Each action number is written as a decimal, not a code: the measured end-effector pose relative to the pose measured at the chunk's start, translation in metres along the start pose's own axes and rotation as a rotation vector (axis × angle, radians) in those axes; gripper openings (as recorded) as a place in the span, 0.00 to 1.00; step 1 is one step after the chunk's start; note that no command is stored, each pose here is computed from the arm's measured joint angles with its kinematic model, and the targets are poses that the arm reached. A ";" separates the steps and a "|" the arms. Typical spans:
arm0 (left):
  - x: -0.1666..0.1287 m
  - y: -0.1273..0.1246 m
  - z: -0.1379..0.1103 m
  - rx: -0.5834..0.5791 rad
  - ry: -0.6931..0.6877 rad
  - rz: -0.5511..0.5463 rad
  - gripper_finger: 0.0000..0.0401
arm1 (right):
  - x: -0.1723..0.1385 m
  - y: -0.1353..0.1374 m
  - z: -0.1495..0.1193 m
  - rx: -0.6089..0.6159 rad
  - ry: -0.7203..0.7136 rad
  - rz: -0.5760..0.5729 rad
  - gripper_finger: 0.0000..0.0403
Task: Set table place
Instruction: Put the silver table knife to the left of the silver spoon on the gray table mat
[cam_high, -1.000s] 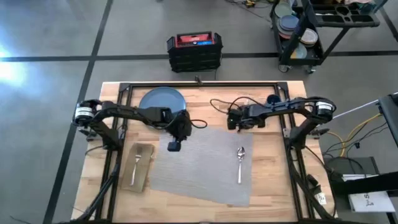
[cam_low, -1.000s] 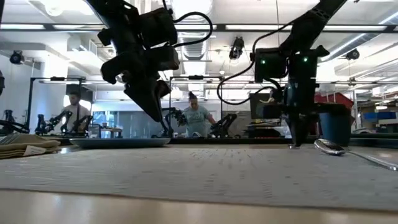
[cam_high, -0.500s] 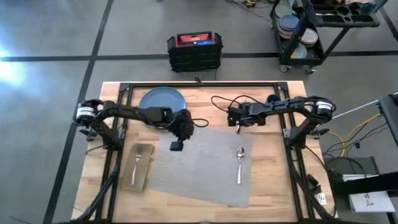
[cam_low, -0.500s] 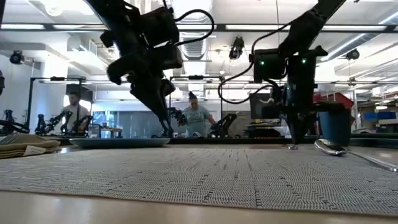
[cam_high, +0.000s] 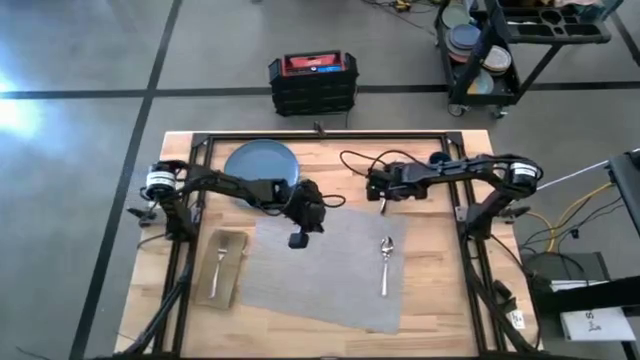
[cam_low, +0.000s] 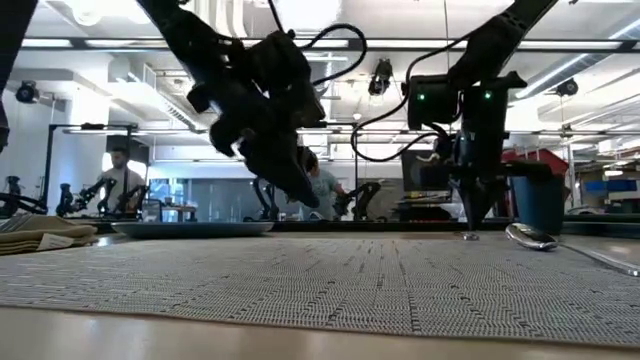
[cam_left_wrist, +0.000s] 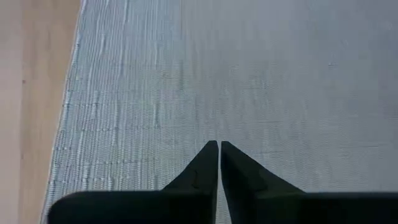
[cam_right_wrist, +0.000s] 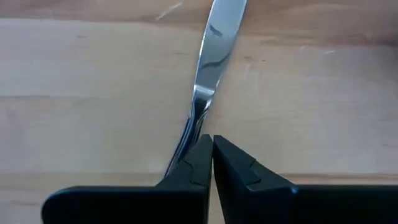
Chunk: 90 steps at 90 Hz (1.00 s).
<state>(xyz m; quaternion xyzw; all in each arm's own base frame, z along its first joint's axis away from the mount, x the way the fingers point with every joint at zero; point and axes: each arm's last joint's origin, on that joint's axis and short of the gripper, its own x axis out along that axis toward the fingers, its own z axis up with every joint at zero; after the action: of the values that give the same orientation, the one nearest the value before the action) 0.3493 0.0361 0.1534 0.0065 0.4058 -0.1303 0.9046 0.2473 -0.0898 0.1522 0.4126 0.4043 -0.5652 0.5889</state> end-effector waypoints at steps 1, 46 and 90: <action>0.001 0.001 -0.001 -0.002 0.007 0.004 0.00 | 0.000 0.000 0.000 0.000 0.000 0.000 0.00; 0.016 0.010 -0.016 -0.007 0.111 0.108 0.00 | 0.002 0.003 0.004 -0.022 0.007 0.044 0.00; 0.016 0.010 -0.017 -0.006 0.117 0.109 0.00 | 0.002 0.005 0.005 -0.028 0.032 0.074 0.00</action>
<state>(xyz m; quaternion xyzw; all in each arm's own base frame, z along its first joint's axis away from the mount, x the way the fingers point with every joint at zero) 0.3495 0.0441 0.1290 0.0333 0.4576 -0.0791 0.8850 0.2522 -0.0952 0.1517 0.4279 0.4058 -0.5309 0.6085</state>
